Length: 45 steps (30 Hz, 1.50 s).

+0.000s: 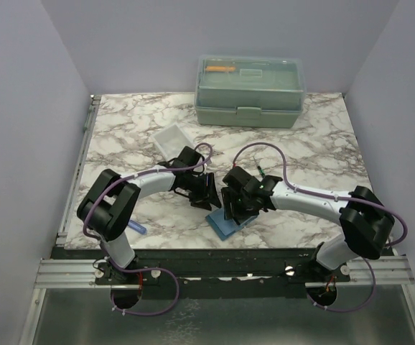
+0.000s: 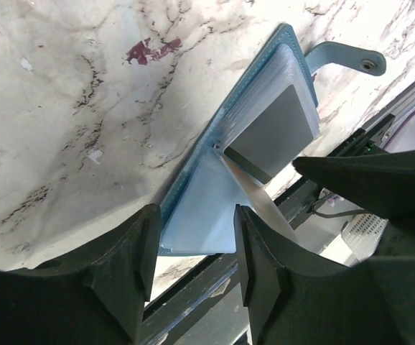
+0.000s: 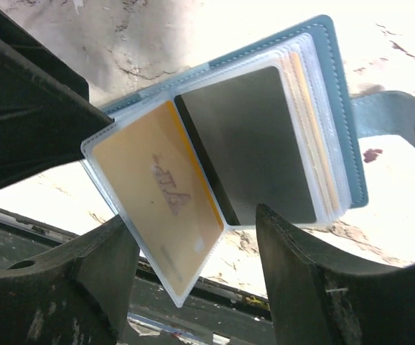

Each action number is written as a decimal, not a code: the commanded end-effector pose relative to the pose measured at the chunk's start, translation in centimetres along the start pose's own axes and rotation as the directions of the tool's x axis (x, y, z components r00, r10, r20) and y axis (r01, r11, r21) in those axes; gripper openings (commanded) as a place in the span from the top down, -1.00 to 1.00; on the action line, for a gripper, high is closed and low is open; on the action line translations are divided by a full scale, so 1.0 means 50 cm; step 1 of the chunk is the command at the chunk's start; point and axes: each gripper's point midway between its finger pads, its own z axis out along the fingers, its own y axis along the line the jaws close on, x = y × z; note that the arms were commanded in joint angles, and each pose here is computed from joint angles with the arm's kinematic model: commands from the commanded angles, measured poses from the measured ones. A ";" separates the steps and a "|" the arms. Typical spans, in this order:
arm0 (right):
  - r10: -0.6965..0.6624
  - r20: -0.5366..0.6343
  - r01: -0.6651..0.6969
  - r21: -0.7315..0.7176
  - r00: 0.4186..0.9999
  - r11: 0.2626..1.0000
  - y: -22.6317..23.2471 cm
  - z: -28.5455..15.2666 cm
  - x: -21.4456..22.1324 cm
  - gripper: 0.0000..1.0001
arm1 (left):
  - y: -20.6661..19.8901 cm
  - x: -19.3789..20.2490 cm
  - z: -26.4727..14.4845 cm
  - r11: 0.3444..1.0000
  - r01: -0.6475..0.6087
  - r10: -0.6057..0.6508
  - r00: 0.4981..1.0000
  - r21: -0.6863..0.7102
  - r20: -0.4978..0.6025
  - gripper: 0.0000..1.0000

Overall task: Put the credit cards into the card holder
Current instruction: Turn over the card slot in the card holder.

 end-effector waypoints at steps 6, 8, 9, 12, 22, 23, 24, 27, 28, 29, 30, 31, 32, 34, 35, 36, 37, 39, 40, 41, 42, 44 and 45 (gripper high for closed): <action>0.005 0.060 -0.011 0.091 0.998 0.996 -0.058 -0.032 -0.026 -0.40 | -0.008 -0.015 0.014 1.000 -0.031 0.031 0.999 0.003 -0.008 -0.14; 0.018 0.068 -0.028 0.154 0.998 0.988 -0.090 -0.027 -0.031 -0.35 | -0.010 -0.016 0.011 1.000 -0.030 0.030 1.000 0.001 -0.002 -0.21; 0.021 0.074 -0.035 0.194 0.997 0.980 -0.108 -0.026 -0.032 -0.30 | -0.010 -0.015 0.009 1.000 -0.029 0.029 1.000 -0.004 0.003 -0.25; 0.024 0.064 -0.040 0.255 0.998 0.966 -0.145 -0.014 -0.031 -0.18 | 0.001 0.001 -0.001 1.000 -0.018 0.018 1.000 -0.021 0.004 -0.39; 0.065 0.042 -0.071 0.151 0.997 0.986 -0.156 0.032 -0.019 -0.11 | -0.016 0.064 -0.029 1.000 0.013 -0.013 1.000 -0.005 -0.017 -0.21; 0.075 0.041 -0.080 0.135 0.996 0.988 -0.155 0.034 -0.017 -0.10 | -0.018 0.065 -0.030 1.000 0.014 -0.014 1.000 -0.005 -0.013 -0.18; 0.088 0.038 -0.092 0.120 0.995 0.989 -0.154 0.036 -0.014 -0.09 | -0.017 0.067 -0.028 1.000 0.018 -0.018 1.000 -0.011 -0.014 -0.18; 0.131 0.033 -0.133 0.077 0.991 0.988 -0.147 0.039 -0.005 -0.07 | 0.006 0.073 -0.006 0.998 0.041 -0.043 0.998 -0.054 -0.035 -0.13; 0.145 0.034 -0.147 0.066 0.989 0.987 -0.145 0.039 -0.002 -0.07 | 0.015 0.071 0.002 0.997 0.044 -0.047 0.998 -0.070 -0.037 -0.07; 0.163 0.032 -0.164 0.061 0.986 0.985 -0.145 0.040 0.002 -0.06 | 0.025 0.065 0.007 0.995 0.038 -0.041 0.999 -0.092 -0.028 -0.03; 0.179 0.034 -0.181 0.060 0.983 0.982 -0.146 0.040 0.005 -0.06 | 0.036 0.055 0.012 0.992 0.033 -0.034 0.999 -0.119 -0.011 0.02; 0.198 0.036 -0.199 0.061 0.980 0.978 -0.148 0.040 0.009 -0.06 | 0.047 0.042 0.016 0.989 0.028 -0.027 1.000 -0.146 0.009 0.08; 0.216 0.038 -0.218 0.057 0.976 0.974 -0.149 0.040 0.013 -0.06 | 0.053 0.029 0.020 0.987 0.024 -0.021 1.000 -0.162 0.023 0.12; 0.250 0.045 -0.252 0.048 0.967 0.966 -0.152 0.040 0.019 -0.07 | 0.058 0.006 0.027 0.984 0.020 -0.013 0.999 -0.178 0.038 0.15; 0.268 0.048 -0.270 0.048 0.962 0.962 -0.156 0.040 0.022 -0.07 | 0.063 -0.005 0.032 0.981 0.023 -0.015 0.999 -0.190 0.043 0.18; 0.285 0.051 -0.287 0.051 0.957 0.956 -0.163 0.040 0.024 -0.06 | 0.066 -0.015 0.038 0.980 0.023 -0.014 0.999 -0.198 0.045 0.22; 0.300 0.055 -0.303 0.054 0.952 0.951 -0.169 0.040 0.026 -0.06 | 0.067 -0.028 0.043 0.978 0.020 -0.010 0.999 -0.205 0.052 0.24; 0.337 0.070 -0.341 0.061 0.939 0.938 -0.185 0.039 0.026 -0.06 | 0.075 -0.054 0.055 0.970 0.018 -0.002 0.998 -0.242 0.065 0.26; 0.353 0.077 -0.357 0.061 0.933 0.932 -0.192 0.037 0.026 -0.07 | 0.075 -0.069 0.060 0.968 0.015 0.003 0.997 -0.251 0.072 0.27; 0.369 0.084 -0.374 0.059 0.926 0.926 -0.198 0.035 0.025 -0.07 | 0.073 -0.081 0.062 0.966 0.014 0.005 0.997 -0.256 0.073 0.27; 0.381 0.091 -0.387 0.050 0.920 0.921 -0.201 0.032 0.024 -0.07 | 0.069 -0.091 0.063 0.966 0.009 0.011 0.997 -0.258 0.074 0.27; 0.391 0.102 -0.395 0.022 0.915 0.919 -0.199 0.025 0.019 -0.07 | 0.064 -0.108 0.057 0.963 -0.007 0.028 0.997 -0.268 0.074 0.27; 0.392 0.103 -0.394 0.001 0.914 0.919 -0.193 0.021 0.017 -0.07 | 0.064 -0.117 0.050 0.960 -0.013 0.037 0.996 -0.281 0.079 0.27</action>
